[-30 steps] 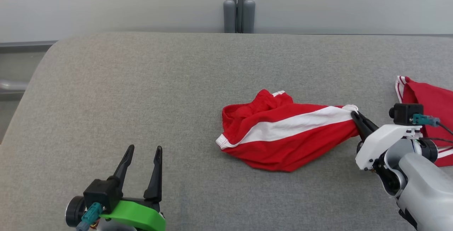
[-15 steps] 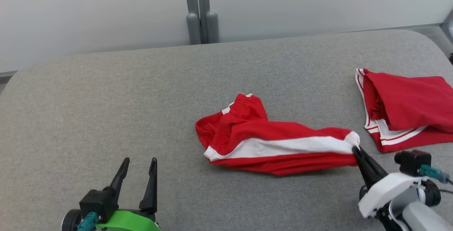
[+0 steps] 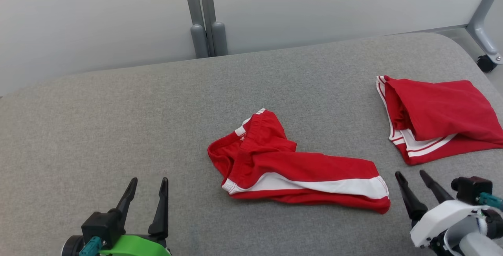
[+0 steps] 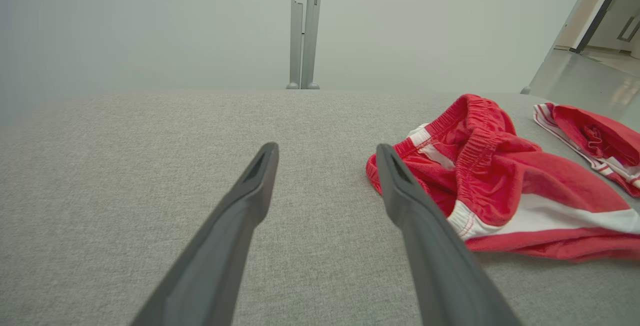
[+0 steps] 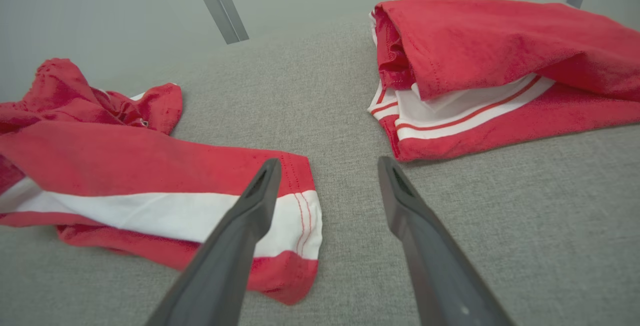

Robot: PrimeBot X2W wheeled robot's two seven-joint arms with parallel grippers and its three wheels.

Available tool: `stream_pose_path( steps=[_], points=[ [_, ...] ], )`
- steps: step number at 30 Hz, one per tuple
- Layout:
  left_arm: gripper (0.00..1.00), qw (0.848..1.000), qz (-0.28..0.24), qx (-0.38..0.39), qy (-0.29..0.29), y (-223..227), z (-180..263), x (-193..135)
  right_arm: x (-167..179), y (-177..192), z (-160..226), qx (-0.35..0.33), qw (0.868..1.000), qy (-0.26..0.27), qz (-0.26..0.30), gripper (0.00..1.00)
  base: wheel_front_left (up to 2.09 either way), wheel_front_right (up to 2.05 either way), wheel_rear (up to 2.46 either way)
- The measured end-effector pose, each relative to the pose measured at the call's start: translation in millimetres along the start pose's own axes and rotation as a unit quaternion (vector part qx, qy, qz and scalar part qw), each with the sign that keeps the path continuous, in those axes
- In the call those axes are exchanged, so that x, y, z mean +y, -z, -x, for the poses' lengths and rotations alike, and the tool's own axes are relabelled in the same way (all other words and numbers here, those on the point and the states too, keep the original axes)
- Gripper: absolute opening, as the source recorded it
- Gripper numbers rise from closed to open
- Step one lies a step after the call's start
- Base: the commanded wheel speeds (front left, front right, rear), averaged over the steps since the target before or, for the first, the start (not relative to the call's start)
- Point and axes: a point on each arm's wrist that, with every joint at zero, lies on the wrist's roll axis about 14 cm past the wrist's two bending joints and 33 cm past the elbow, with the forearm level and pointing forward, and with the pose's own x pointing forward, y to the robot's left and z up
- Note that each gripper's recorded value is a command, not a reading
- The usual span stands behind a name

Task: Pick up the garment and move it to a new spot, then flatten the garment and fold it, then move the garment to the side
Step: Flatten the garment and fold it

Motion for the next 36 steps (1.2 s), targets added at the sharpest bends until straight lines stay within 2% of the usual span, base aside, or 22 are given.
stream_pose_path(
  steps=[6,8,15,21,22,25,31,35,36],
  points=[
    [1.0,1.0,-0.001,-0.005,-0.001,-4,-1,1,6,-72,-5,-0.112,0.993,-0.011,0.019,1.0,0.0,0.0,0.0],
    [1.0,1.0,0.001,-0.006,0.002,-4,-1,-2,13,-85,-5,-0.136,0.99,-0.018,0.021,1.0,0.0,0.0,0.0],
    [1.0,1.0,0.005,-0.003,0.014,-2,-1,-11,25,-82,-2,-0.14,0.989,-0.027,0.024,1.0,0.0,0.0,0.0],
    [1.0,0.996,0.019,0.045,0.08,7,-15,-45,22,-82,-4,-0.139,0.99,-0.024,0.026,1.0,0.0,0.0,0.0],
    [1.0,0.992,0.035,0.07,0.097,14,-18,-55,22,-81,-5,-0.137,0.99,-0.024,0.026,1.0,0.0,0.0,0.0],
    [1.0,0.981,0.033,0.139,0.131,32,-25,-72,18,-81,-7,-0.136,0.99,-0.019,0.028,1.0,0.0,0.0,0.0],
    [1.0,0.953,0.026,0.257,0.158,59,-39,-87,11,-78,-9,-0.128,0.991,-0.011,0.029,1.0,0.0,0.0,0.0],
    [1.0,0.935,0.022,0.307,0.176,75,-42,-95,3,-77,-9,-0.126,0.992,0.001,0.029,1.0,0.0,0.0,0.0],
    [0.88,0.931,0.021,0.316,0.18,78,-42,-97,1,-76,-8,-0.124,0.992,0.005,0.029,1.0,0.0,0.0,0.0]
  ],
)
